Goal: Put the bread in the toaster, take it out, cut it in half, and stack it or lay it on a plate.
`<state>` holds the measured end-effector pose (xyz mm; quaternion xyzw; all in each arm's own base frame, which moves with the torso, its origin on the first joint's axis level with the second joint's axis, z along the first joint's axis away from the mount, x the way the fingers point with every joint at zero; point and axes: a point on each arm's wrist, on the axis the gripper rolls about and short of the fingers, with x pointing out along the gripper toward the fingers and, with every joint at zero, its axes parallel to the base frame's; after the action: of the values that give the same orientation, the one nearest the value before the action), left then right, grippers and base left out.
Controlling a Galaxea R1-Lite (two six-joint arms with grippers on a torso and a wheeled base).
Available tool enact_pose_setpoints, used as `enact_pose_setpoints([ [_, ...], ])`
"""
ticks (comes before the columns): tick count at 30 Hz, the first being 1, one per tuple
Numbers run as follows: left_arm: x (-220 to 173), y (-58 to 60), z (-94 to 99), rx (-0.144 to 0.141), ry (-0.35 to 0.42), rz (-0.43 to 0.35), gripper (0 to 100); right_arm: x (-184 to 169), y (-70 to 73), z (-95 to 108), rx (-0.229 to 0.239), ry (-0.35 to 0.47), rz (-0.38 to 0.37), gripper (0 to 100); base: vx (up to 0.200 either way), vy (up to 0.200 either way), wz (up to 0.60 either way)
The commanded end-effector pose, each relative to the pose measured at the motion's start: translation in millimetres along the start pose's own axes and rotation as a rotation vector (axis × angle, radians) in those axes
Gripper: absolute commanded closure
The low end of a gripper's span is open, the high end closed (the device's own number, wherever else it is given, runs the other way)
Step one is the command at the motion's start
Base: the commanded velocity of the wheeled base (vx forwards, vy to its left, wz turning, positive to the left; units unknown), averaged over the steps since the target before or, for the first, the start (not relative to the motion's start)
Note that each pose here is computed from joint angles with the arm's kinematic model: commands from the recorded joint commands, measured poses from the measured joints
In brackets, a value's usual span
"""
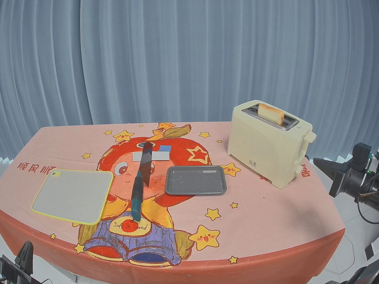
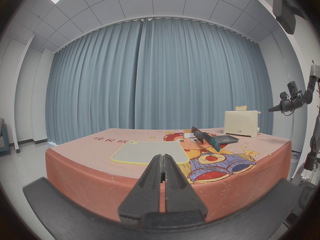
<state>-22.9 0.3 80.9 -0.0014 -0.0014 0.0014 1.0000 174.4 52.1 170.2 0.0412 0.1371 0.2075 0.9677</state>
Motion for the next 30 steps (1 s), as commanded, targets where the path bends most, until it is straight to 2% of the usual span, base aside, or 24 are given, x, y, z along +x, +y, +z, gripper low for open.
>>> enact_pose_setpoints([
  [1, 1, 0.0, -5.0, 0.0, 0.014, 0.0, 100, 16, -3.9, -11, 0.013, 0.075, -0.016, 100, 0.0, 0.0, 0.0],
  [8, 1, 0.0, -5.0, 0.0, 0.014, 0.0, 100, 21, -5.6, -18, 0.02, 0.114, -0.015, 100, 0.0, 0.0, 0.0],
  [13, 1, 0.0, -5.0, 0.0, 0.012, 0.0, 100, 28, -17.6, -22, 0.055, 0.142, -0.073, 100, 0.0, 0.0, 0.0],
  [18, 1, 0.0, -5.0, 0.0, 0.014, 0.0, 100, 32, -19.7, -26, 0.1, 0.17, -0.085, 100, 0.0, 0.0, 0.0],
  [23, 1, 0.0, -5.0, 0.0, 0.014, 0.0, 100, 42, -22.6, -32, 0.116, 0.202, -0.092, 100, 0.0, 0.0, 0.0],
  [30, 1, 0.0, -5.0, 0.0, 0.014, 0.0, 100, 47, -28.3, -31, 0.13, 0.206, -0.112, 100, 0.0, 0.0, 0.0],
])
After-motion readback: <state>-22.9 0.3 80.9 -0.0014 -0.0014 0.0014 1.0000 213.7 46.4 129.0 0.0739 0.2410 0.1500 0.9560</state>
